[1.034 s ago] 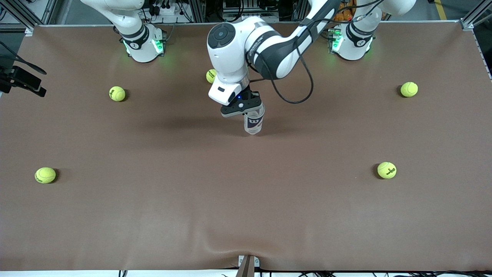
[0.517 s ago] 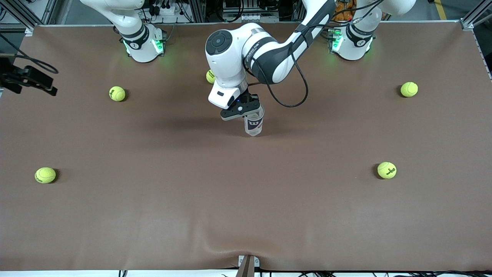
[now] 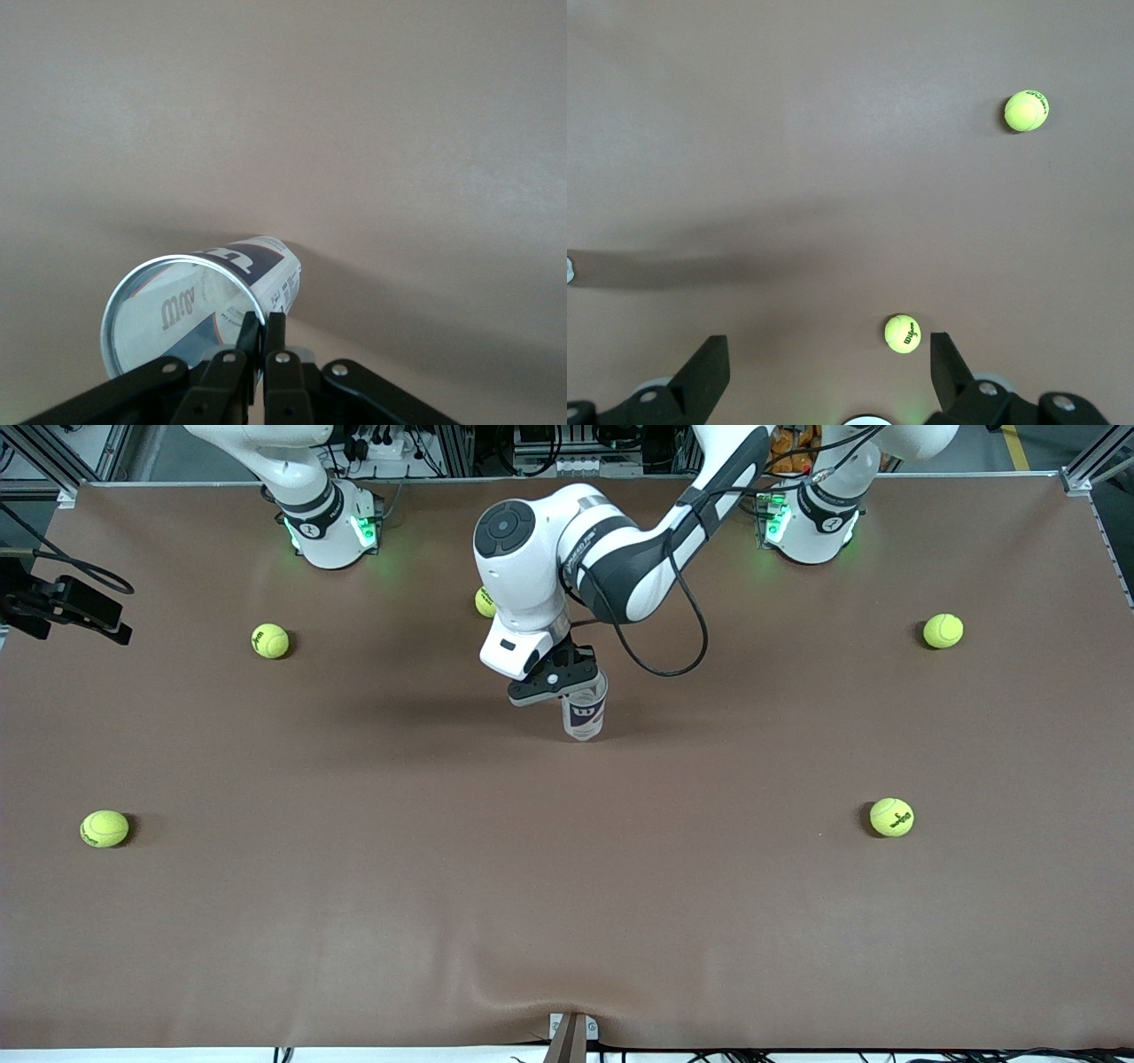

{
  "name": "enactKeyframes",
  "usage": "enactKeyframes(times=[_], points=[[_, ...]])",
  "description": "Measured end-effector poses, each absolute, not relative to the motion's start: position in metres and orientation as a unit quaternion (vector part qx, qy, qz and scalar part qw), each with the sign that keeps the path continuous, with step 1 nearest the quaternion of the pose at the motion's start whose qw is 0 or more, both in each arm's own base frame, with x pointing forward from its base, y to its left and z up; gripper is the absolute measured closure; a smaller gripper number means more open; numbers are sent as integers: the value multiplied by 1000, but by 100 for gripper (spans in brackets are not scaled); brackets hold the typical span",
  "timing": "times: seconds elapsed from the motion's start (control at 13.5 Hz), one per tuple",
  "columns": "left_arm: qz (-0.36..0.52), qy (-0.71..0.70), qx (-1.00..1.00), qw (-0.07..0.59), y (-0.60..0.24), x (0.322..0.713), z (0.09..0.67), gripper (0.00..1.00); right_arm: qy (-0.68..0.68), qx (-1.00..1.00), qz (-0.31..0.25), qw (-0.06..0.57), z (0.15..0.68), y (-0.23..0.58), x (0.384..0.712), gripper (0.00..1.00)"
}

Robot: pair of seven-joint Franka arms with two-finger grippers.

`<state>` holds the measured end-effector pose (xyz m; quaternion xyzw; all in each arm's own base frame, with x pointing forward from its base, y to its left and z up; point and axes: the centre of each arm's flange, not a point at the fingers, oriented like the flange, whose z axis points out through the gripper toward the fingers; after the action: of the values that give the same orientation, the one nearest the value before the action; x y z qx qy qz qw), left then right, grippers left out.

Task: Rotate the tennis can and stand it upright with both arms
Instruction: 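Lower the upright can onto the table with the left gripper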

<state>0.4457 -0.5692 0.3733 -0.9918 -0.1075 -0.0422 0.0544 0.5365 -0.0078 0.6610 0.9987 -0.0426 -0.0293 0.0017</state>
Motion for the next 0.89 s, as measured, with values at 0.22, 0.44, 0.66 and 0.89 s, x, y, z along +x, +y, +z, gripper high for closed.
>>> enactKeyframes(times=[0.22, 0.44, 0.66, 0.89], points=[[-43, -107, -992, 52, -571, 446, 368, 76, -46, 999, -29, 2, 661, -11, 536, 0], [-44, -108, -992, 51, -571, 447, 369, 46, -55, 998, -29, 1, 661, -22, 536, 0], [-48, -109, -992, 43, -572, 448, 379, 30, -56, 998, -29, 1, 662, -23, 536, 0], [-63, -113, -991, 21, -570, 449, 415, 21, -60, 998, -28, 1, 662, -27, 536, 0]])
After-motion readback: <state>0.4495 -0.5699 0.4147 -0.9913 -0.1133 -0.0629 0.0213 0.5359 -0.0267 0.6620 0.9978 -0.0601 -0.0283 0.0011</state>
